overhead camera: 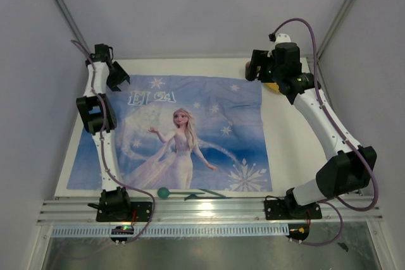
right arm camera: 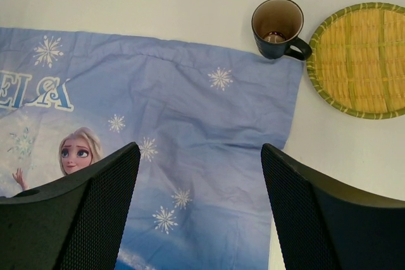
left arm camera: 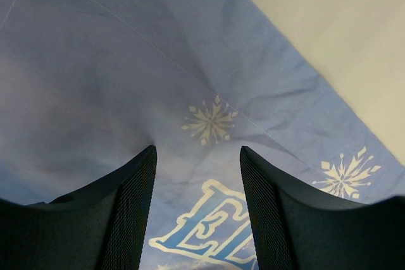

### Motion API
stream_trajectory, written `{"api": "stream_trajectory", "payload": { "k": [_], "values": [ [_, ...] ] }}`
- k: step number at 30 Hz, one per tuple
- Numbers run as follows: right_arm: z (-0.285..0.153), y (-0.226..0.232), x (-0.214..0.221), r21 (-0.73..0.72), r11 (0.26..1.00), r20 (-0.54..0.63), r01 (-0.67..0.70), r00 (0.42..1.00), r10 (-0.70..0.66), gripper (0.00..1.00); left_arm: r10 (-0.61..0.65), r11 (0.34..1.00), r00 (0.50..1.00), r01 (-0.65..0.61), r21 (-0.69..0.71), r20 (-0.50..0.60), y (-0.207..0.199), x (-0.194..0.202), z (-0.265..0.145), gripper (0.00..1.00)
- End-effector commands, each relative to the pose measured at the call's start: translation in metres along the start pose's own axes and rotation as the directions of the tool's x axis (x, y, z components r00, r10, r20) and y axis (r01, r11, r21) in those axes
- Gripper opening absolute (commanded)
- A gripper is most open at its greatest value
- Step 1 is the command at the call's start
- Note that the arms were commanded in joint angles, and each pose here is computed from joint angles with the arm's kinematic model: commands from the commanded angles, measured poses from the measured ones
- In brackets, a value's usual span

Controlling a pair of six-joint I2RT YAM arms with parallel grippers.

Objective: Set the dinner table for one person

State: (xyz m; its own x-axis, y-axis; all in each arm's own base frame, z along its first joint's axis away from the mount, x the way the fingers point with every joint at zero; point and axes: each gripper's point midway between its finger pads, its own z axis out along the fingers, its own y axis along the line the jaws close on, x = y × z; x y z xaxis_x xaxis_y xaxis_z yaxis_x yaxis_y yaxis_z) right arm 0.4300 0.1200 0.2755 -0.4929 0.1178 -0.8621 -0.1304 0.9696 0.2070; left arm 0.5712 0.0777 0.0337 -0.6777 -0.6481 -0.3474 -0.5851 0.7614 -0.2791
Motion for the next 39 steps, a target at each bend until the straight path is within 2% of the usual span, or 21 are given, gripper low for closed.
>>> {"api": "stream_trajectory", "payload": {
  "k": [1, 16, 22, 34, 39],
  "values": [
    [-0.030, -0.006, -0.021, 0.034, 0.999, 0.073, 0.006, 0.997, -0.009, 0.81, -0.024, 1.000, 1.000, 0.024, 0.015, 0.006, 0.004, -0.010, 0.002, 0.58],
    [-0.075, -0.016, -0.017, 0.083, 0.996, 0.089, -0.008, 0.996, 0.000, 0.82, -0.082, 0.996, 0.997, 0.082, 0.031, 0.000, 0.022, -0.023, 0.020, 0.58],
    [-0.088, -0.007, -0.015, 0.034, 0.998, 0.099, -0.057, 0.994, 0.054, 0.82, -0.090, 0.995, 0.995, 0.089, 0.045, 0.036, 0.027, -0.036, 0.025, 0.59],
    [-0.122, -0.008, -0.035, 0.059, 0.995, 0.135, -0.077, 0.989, 0.068, 0.82, -0.106, 0.993, 0.989, 0.100, 0.058, 0.101, 0.032, -0.052, 0.043, 0.63],
    [-0.134, -0.009, -0.038, 0.064, 0.994, 0.147, -0.086, 0.986, 0.075, 0.82, -0.152, 0.988, 0.986, 0.150, 0.037, 0.071, 0.058, -0.051, 0.054, 0.63]
  ]
}}
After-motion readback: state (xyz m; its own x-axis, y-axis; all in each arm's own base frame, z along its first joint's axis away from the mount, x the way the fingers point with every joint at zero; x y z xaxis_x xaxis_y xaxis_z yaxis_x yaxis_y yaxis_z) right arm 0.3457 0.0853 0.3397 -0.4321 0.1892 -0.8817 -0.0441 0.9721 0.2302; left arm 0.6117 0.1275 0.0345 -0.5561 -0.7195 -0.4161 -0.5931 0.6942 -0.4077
